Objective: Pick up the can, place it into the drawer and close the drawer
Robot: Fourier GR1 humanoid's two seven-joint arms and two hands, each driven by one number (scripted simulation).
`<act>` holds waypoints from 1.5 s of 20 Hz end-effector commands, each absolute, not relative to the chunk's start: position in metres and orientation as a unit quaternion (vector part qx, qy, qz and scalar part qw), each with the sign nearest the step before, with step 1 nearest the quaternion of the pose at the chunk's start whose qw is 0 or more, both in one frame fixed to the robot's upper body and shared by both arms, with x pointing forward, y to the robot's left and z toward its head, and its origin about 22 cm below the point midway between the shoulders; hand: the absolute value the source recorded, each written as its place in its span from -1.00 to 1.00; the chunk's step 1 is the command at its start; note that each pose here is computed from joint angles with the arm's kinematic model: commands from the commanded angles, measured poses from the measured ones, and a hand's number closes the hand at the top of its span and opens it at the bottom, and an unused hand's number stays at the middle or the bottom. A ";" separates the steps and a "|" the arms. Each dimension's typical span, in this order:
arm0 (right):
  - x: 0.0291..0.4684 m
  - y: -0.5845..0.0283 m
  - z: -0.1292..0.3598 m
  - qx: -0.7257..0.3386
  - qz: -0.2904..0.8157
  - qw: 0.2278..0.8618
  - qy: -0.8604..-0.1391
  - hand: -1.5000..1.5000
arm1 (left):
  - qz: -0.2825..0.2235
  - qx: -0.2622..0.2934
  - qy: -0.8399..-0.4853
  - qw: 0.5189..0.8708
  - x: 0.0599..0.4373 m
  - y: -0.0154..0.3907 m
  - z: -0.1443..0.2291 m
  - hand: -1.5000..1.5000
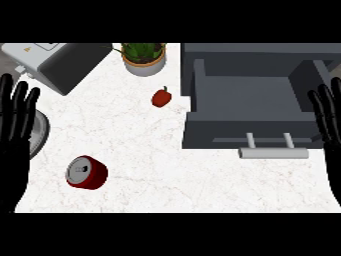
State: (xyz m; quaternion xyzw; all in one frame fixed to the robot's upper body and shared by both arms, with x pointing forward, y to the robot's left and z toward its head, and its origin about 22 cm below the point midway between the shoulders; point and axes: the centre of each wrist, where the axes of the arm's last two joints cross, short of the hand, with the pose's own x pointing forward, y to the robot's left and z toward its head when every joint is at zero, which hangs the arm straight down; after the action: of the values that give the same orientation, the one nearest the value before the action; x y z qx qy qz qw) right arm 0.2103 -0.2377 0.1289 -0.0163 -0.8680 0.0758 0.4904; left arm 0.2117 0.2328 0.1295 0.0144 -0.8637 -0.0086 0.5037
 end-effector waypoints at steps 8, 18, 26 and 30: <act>0.207 -0.254 0.105 -0.066 0.001 0.612 -0.788 -1.00 | -0.223 -0.181 -0.748 0.598 0.183 0.241 0.104 -1.00; 0.190 -0.260 0.090 -0.070 0.004 0.626 -0.777 -1.00 | -0.244 -0.189 -0.740 0.598 0.172 0.306 0.135 -1.00; 0.162 -0.280 0.086 -0.073 0.003 0.627 -0.776 -1.00 | -0.213 -0.181 -0.728 0.627 0.147 0.305 0.129 -1.00; 0.180 -0.270 0.097 -0.073 0.002 0.619 -0.782 -1.00 | -0.208 -0.166 -0.721 0.640 0.176 0.322 0.121 -1.00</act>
State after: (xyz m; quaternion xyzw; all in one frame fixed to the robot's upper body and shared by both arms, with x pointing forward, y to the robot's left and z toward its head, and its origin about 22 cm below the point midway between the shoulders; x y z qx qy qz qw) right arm 0.1722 -0.2771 0.0939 -0.0704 -0.7782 0.0045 0.6240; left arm 0.1595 0.3074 0.1206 -0.1761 -0.7243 -0.2124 0.6319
